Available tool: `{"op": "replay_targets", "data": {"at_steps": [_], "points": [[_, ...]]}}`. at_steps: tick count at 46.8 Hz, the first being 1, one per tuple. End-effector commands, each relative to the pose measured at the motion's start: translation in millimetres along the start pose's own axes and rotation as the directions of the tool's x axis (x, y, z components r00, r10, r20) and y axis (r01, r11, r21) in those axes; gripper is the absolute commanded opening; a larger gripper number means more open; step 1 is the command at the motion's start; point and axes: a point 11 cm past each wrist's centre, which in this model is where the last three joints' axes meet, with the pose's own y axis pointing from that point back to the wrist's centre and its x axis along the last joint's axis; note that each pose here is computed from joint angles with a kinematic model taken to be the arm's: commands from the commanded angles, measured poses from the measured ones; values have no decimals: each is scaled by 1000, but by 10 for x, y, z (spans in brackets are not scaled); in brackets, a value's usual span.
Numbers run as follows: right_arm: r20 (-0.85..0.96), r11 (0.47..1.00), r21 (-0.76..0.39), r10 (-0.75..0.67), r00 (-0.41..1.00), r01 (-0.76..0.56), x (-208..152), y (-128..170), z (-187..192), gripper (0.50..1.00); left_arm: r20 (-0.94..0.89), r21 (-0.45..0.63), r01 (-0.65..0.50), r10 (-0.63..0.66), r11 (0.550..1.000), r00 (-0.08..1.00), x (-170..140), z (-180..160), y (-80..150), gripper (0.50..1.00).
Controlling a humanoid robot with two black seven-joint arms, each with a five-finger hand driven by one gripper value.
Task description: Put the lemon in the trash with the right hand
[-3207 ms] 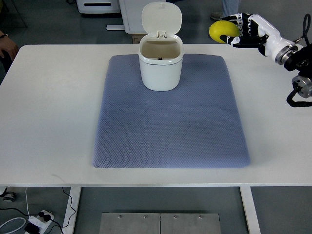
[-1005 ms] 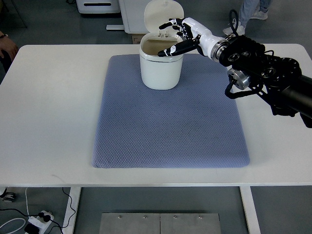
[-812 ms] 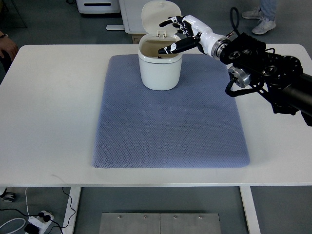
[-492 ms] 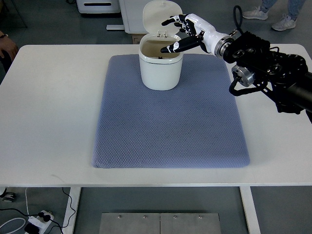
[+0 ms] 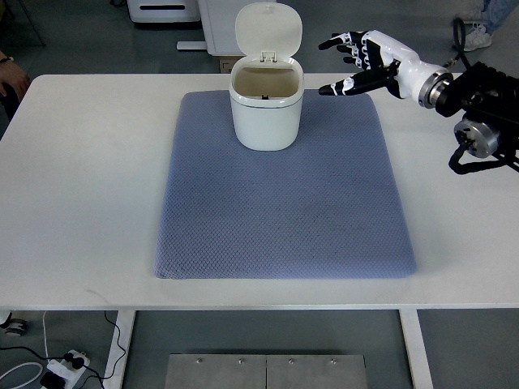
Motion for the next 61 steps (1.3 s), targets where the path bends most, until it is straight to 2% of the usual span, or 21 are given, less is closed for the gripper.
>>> {"op": "replay_targets", "data": {"at_steps": [1,12,23,30,39,50,61], "points": [[6,999,25,49,999,-49,208,154,117,1000,0,0,0,0,1000,1000,0,-1,0,1000],[91,980,-42,196,976,-193,572,475,641,1000,0,0,3,-3,1000,1000,-3,-1,0,1000],[196,900,-126,434,879,-416,1031,833,1231,1000,0,0,3,-3,1000,1000,-3,-1,0,1000],[240,882,-186,469,850,-434,961,706,1358,1000,0,0,0,0,1000,1000,0,-1,0,1000],[467,869,-260,495,732,-422,766,496,1391,1000,0,2,0,0,1000,1000,0,-2,0,1000],[611,873,-243,476,633,-422,597,301,1293,1000,0,0,0,0,1000,1000,0,-1,0,1000],[625,873,-257,477,618,-414,496,270,1365,1000,0,0,0,0,1000,1000,0,-1,0,1000]]}}
